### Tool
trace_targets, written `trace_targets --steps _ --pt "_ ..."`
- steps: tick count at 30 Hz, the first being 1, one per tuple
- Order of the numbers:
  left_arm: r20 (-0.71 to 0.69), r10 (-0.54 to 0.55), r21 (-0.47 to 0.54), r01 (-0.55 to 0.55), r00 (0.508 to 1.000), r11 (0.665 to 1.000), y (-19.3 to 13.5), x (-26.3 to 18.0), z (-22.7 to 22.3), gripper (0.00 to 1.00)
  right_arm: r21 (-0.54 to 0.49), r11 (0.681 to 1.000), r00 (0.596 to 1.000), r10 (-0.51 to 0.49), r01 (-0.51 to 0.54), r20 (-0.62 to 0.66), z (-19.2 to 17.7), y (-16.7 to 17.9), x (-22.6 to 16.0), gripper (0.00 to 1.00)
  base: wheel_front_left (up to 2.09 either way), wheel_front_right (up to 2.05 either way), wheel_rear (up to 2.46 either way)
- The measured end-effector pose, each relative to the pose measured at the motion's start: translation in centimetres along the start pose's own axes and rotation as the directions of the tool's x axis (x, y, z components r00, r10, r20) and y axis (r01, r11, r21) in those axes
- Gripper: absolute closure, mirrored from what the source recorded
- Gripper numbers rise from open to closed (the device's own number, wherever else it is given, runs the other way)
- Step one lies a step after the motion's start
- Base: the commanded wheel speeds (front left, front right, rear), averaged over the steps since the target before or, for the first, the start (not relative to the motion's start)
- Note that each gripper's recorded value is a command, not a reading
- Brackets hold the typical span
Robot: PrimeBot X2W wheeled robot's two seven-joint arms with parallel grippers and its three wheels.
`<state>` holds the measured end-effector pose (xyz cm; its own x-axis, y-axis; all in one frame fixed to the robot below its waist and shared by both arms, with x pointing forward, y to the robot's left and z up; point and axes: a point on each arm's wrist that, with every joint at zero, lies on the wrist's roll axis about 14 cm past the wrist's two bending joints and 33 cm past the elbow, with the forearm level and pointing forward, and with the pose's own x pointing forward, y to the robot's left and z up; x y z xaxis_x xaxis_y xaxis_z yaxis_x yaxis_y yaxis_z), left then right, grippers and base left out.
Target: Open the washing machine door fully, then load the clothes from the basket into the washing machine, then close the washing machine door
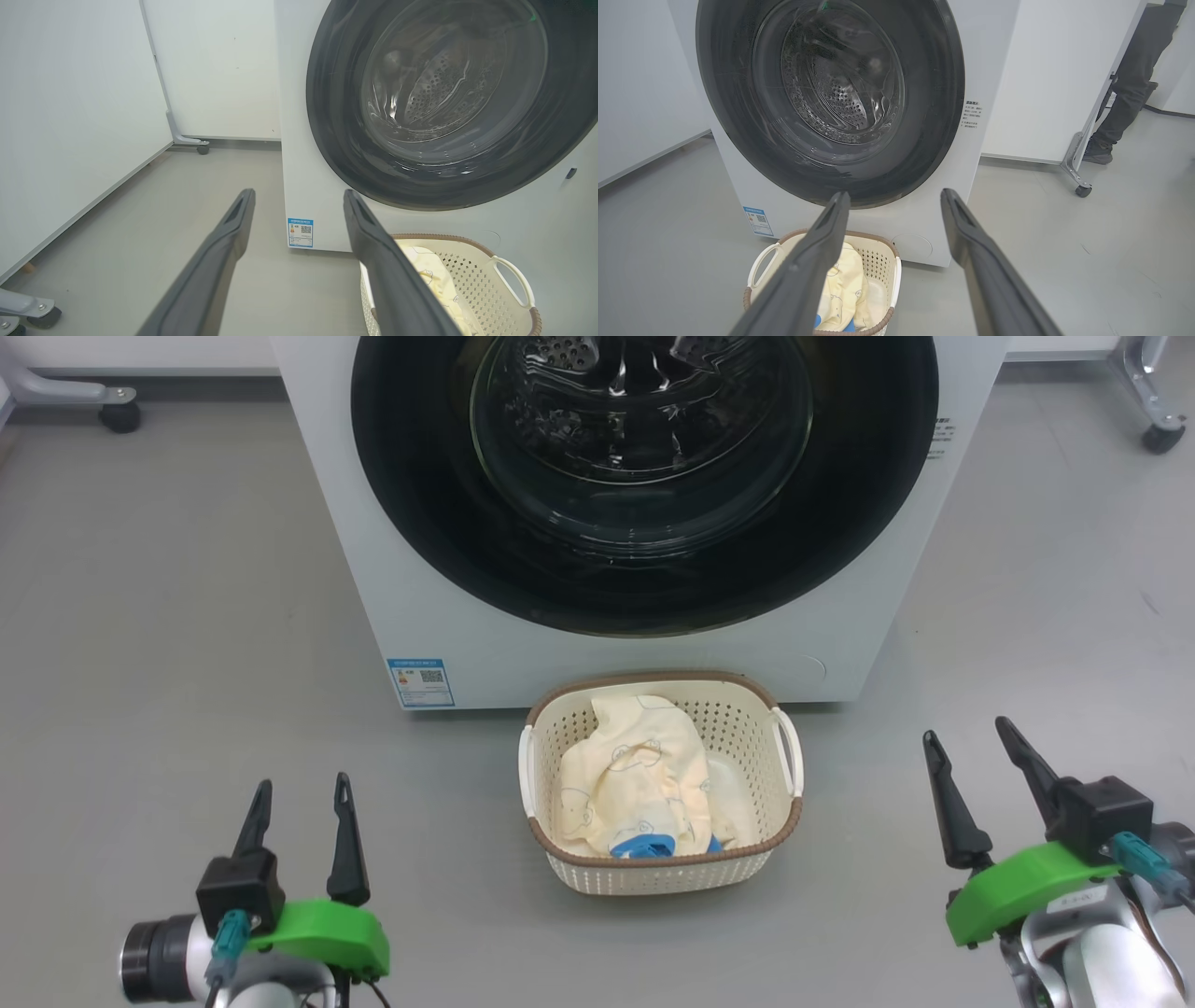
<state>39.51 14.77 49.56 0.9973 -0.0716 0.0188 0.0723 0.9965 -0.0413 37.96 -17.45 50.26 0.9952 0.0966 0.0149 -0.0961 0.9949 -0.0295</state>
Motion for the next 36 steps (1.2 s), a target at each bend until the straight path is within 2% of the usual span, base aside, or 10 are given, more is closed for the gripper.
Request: trace_targets --steps 22,29,36 --pt "0.004 0.006 0.006 -0.006 1.0 1.0 0.2 -0.1 0.2 0.0 0.006 1.0 0.999 -0.02 0.02 0.027 0.7 -0.5 -0.3 0.0 0.03 0.03 -0.06" --pt "0.005 -0.005 0.011 0.005 1.0 1.0 -0.1 0.0 0.2 0.0 0.006 1.0 0.999 -0.026 0.026 0.035 1.0 -0.6 -0.4 0.0 0.61 0.61 -1.22" --pt "0.009 -0.009 0.025 0.008 1.0 1.0 0.2 0.0 0.4 0.0 0.014 0.999 0.999 -0.031 0.031 0.044 1.2 -0.6 -0.5 0.0 1.12 1.12 -2.25"
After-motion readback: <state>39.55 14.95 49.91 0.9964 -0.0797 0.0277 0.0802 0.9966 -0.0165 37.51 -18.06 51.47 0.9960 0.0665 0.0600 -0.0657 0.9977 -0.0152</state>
